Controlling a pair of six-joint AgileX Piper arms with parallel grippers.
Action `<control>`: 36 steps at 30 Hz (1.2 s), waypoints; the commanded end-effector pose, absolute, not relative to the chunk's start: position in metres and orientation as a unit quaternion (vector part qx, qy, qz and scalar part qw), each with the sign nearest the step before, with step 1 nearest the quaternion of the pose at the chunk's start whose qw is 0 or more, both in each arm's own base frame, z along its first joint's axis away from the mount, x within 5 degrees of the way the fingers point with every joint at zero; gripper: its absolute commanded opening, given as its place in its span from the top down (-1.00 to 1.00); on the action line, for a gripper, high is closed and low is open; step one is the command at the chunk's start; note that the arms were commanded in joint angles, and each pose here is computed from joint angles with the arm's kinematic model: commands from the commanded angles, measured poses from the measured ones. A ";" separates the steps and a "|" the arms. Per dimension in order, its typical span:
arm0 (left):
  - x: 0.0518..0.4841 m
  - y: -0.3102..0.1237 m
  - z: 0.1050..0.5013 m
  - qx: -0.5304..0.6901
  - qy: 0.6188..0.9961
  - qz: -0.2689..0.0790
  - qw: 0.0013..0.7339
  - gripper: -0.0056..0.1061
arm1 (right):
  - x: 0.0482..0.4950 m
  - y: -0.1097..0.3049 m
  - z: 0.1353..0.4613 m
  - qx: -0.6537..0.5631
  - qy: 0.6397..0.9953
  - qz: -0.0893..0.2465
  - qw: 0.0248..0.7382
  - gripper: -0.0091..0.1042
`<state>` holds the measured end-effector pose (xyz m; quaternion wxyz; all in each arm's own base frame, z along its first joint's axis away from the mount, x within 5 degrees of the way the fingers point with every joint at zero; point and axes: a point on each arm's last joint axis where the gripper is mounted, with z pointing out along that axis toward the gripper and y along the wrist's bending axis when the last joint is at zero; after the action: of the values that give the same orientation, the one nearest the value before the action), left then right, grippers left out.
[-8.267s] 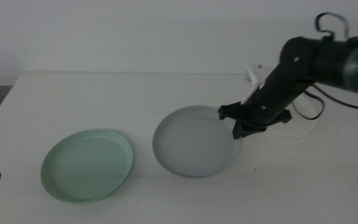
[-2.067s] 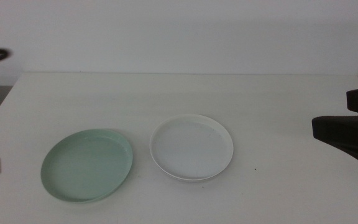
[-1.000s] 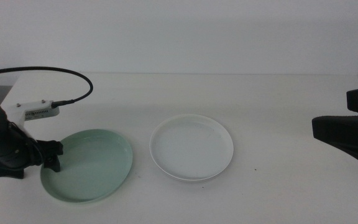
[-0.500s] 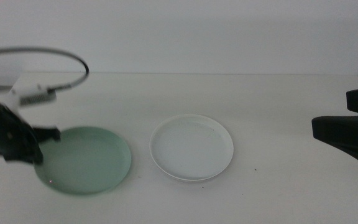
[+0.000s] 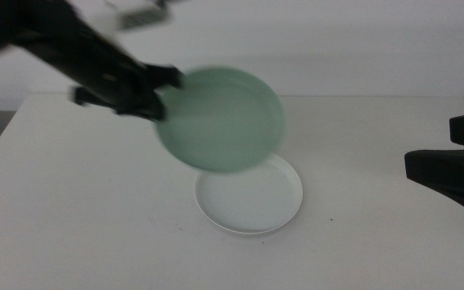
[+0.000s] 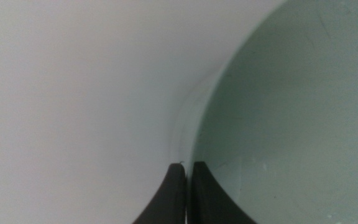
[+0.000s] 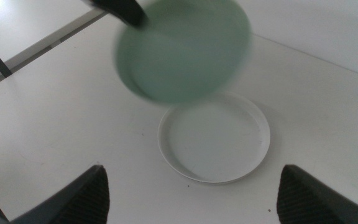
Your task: Stack the three bowls on top of each other.
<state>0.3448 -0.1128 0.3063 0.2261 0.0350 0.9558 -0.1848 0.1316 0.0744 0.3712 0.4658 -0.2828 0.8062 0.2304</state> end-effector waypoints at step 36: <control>0.360 -0.158 0.289 0.112 0.956 -0.127 0.239 -0.52 | 0.132 0.073 0.371 -0.281 0.805 0.228 0.470 -0.63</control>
<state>0.3708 -0.1627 0.2705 0.2190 0.1142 0.9596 -0.1346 0.1316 0.0744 0.3712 0.4658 -0.2828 0.8062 0.2304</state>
